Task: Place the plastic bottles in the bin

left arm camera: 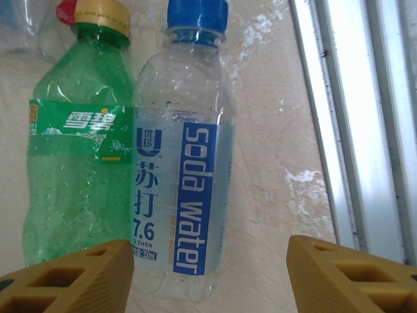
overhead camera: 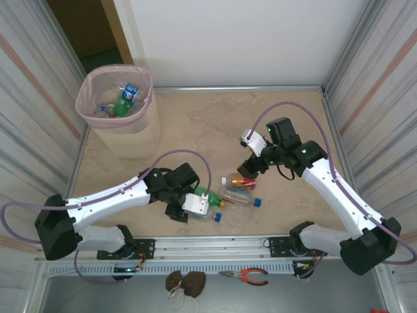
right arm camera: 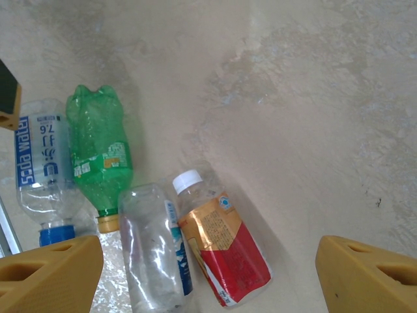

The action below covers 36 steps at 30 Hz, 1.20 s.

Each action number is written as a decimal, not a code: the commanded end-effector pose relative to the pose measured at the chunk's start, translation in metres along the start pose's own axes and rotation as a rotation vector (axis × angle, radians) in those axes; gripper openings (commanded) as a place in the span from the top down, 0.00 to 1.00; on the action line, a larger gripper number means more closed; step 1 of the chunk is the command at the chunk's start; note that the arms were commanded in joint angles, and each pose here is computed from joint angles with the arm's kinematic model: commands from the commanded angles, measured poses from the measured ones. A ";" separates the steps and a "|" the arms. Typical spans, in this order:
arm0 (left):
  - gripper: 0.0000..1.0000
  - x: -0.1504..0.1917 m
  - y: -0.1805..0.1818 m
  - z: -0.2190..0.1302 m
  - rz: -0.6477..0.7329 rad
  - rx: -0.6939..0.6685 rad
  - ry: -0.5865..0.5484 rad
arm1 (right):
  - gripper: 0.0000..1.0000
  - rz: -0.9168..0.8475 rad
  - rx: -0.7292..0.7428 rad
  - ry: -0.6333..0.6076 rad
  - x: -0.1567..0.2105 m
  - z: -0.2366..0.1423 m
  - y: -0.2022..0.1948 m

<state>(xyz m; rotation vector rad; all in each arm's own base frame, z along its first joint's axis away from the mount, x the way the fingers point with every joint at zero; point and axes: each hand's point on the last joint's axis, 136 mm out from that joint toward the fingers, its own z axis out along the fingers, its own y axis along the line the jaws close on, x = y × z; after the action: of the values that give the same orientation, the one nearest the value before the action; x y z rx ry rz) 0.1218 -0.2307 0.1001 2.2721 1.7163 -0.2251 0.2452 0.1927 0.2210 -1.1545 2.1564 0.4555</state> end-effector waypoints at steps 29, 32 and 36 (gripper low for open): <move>0.37 -0.007 0.000 0.055 -0.047 0.084 -0.008 | 0.16 -0.018 -0.016 0.010 0.008 -0.005 0.009; 0.40 -0.006 -0.001 0.058 -0.048 0.090 -0.002 | 0.16 -0.019 -0.017 0.007 0.008 -0.005 0.009; 0.43 -0.006 -0.003 0.061 -0.051 0.102 0.002 | 0.16 -0.019 -0.015 0.004 0.009 -0.005 0.009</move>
<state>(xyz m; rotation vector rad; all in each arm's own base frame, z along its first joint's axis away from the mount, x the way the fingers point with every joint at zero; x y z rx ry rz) 0.1278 -0.2540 0.0487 2.2815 1.7926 -0.2907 0.2388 0.1895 0.2181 -1.1587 2.1710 0.4581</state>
